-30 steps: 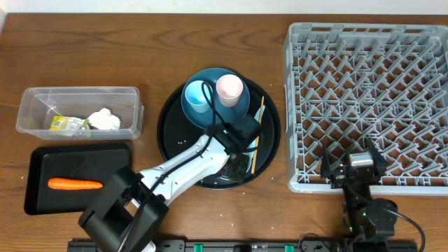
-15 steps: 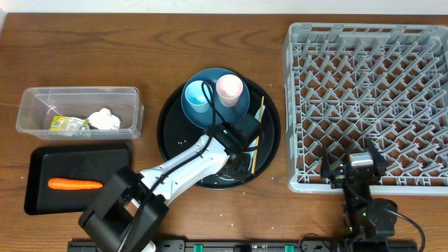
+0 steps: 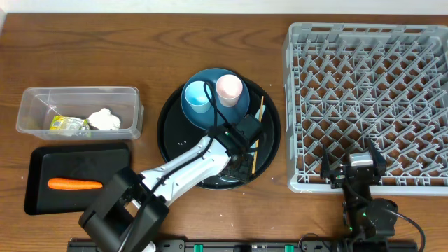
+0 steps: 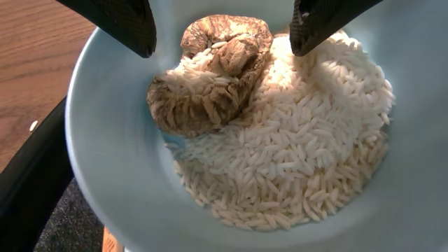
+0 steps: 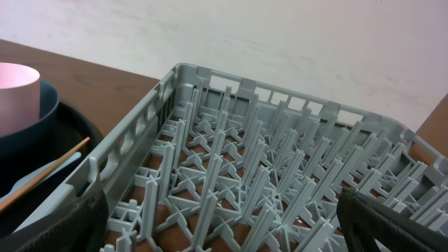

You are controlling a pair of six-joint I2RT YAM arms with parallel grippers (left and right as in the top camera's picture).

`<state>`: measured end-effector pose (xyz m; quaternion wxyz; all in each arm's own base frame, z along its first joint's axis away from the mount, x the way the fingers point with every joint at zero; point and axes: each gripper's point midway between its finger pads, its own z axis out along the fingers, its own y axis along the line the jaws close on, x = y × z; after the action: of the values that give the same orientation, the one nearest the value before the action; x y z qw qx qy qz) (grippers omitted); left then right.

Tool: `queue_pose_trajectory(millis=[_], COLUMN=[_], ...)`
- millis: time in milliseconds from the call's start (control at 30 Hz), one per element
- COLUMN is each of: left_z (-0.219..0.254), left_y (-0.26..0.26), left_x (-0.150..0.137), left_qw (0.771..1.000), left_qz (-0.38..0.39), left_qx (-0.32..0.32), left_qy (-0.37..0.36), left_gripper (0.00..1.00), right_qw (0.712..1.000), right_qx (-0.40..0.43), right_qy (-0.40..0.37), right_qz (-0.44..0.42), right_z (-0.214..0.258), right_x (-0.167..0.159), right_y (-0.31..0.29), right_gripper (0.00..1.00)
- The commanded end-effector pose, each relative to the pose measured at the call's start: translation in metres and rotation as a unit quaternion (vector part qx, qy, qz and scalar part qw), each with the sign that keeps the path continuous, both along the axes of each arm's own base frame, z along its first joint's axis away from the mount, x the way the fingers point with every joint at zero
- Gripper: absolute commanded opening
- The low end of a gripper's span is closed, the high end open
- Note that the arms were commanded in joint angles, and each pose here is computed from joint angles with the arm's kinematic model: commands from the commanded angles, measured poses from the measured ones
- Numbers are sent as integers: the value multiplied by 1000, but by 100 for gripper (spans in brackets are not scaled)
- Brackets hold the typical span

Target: Sort waste into correct bins and load items into the dishwasher rack

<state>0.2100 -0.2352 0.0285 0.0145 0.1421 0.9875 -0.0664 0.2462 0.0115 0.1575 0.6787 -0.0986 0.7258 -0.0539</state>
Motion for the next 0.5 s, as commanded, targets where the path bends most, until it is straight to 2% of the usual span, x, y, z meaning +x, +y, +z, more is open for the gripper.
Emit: queue_pose_trajectory(millis=[0,367,467], left_z=[-6,-23,-23], left_y=[2,-1,-2], left_x=[-5,-2,1], left_qw=[1000,1000,1000], left_qz=[-2,-4,-3], left_qx=[7,14,10], left_qy=[8,15,11], left_gripper=[63,63,59], right_qw=[1000,1000,1000], right_qx=[-3,-3,-3], right_qy=[0,0,0], right_qz=[-4,-4,-4], right_z=[-1,-1,-1], right_x=[0,0,0], right_y=[-2,-2,-2], right_gripper=[99,99,99])
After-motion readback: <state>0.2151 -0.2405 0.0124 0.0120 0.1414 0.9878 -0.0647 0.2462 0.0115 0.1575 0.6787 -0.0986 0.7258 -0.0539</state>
